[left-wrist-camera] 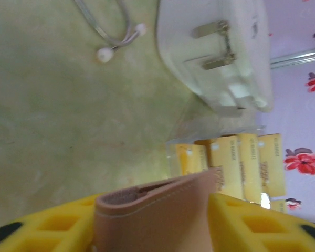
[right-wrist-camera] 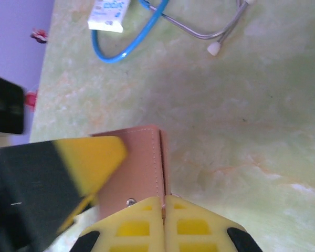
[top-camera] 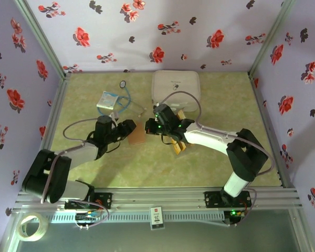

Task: Put the credit cards into the card holder
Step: Open the card holder at the center of the table.

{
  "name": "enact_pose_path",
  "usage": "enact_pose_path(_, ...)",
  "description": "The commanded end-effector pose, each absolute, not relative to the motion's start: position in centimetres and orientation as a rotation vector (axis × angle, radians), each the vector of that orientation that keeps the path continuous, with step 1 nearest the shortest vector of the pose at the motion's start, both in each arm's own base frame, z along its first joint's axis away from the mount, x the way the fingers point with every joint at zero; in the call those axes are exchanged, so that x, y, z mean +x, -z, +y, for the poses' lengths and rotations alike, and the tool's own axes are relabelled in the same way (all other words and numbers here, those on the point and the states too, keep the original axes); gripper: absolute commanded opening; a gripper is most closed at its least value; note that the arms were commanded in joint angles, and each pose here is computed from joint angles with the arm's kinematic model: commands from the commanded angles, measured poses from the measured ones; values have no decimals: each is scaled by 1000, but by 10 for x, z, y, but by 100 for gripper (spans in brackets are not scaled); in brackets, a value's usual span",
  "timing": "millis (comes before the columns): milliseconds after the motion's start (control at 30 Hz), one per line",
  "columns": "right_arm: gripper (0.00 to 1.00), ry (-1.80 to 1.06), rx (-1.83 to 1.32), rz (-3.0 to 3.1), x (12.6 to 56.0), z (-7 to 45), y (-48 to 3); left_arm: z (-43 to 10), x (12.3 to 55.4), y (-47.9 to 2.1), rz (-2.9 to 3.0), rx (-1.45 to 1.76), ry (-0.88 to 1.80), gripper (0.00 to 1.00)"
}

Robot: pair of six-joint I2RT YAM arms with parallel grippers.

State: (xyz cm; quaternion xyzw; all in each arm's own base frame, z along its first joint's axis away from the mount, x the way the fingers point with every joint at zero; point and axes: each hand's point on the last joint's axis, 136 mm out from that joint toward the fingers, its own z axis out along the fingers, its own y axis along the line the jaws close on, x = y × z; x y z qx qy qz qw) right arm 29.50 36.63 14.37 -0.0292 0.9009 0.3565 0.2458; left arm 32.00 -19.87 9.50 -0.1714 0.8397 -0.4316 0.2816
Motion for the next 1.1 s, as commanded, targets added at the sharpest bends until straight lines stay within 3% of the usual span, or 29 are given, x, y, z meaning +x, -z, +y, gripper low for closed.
enact_pose_path(0,0,-1094,-82,2400,288,372,-172,-197,321,-80,2257,-443,1146,56)
enact_pose_path(433,0,-1247,-76,2434,273,403,-142,-203,318,-45,2250,-504,1246,63)
enact_pose_path(700,0,-1321,-107,2408,271,409,-144,-188,309,-48,2227,-529,1205,64)
enact_pose_path(1067,0,-1391,-157,2365,271,406,-151,-153,288,-64,2378,-432,850,69)
